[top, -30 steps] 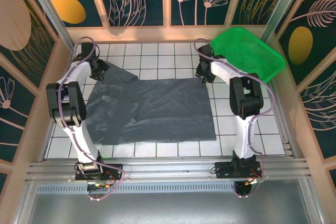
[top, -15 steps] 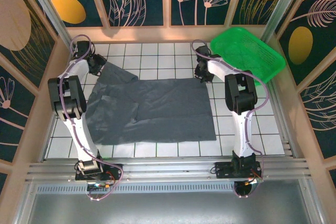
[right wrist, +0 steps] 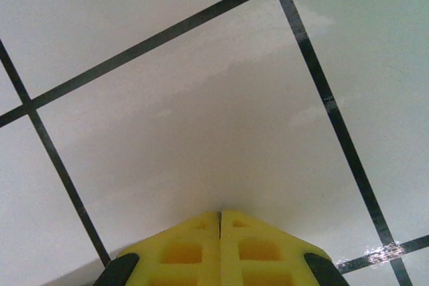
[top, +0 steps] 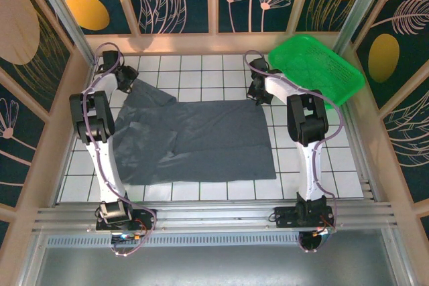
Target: Fold and stack the t-shirts
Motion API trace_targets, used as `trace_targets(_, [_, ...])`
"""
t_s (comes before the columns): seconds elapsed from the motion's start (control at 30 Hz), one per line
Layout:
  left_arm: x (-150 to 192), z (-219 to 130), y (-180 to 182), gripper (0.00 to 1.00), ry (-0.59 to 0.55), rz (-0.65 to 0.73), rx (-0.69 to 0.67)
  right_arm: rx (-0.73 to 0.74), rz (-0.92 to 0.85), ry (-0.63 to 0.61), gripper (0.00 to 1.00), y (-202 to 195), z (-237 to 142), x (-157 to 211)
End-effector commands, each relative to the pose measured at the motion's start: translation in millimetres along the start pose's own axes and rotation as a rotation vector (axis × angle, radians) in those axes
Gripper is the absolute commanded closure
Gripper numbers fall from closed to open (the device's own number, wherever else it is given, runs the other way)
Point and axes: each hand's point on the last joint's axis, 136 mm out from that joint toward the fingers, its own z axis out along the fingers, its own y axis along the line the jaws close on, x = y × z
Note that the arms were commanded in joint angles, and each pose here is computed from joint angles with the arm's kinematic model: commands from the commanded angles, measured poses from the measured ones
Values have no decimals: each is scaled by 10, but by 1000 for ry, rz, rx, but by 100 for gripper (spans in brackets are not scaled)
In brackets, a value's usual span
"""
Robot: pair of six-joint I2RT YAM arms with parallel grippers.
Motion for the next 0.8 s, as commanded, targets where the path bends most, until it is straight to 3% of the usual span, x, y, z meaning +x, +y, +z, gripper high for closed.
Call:
trace_targets(0.0, [-85,109,42,51,0,27,-16,21,-24,26,98,-33,-7,67])
trace_targets(0.5, [104,328,168,57,61,15,-11,-1,-26,41,98,46,-20,163])
trace_targets(0.63, [145,401,122,66,85,13,19,-2,-23,49,99,46,-6,188])
trace_targets(0.77, [172,434,112,81,96,5,34,-3,-23,44,99,54,-27,173])
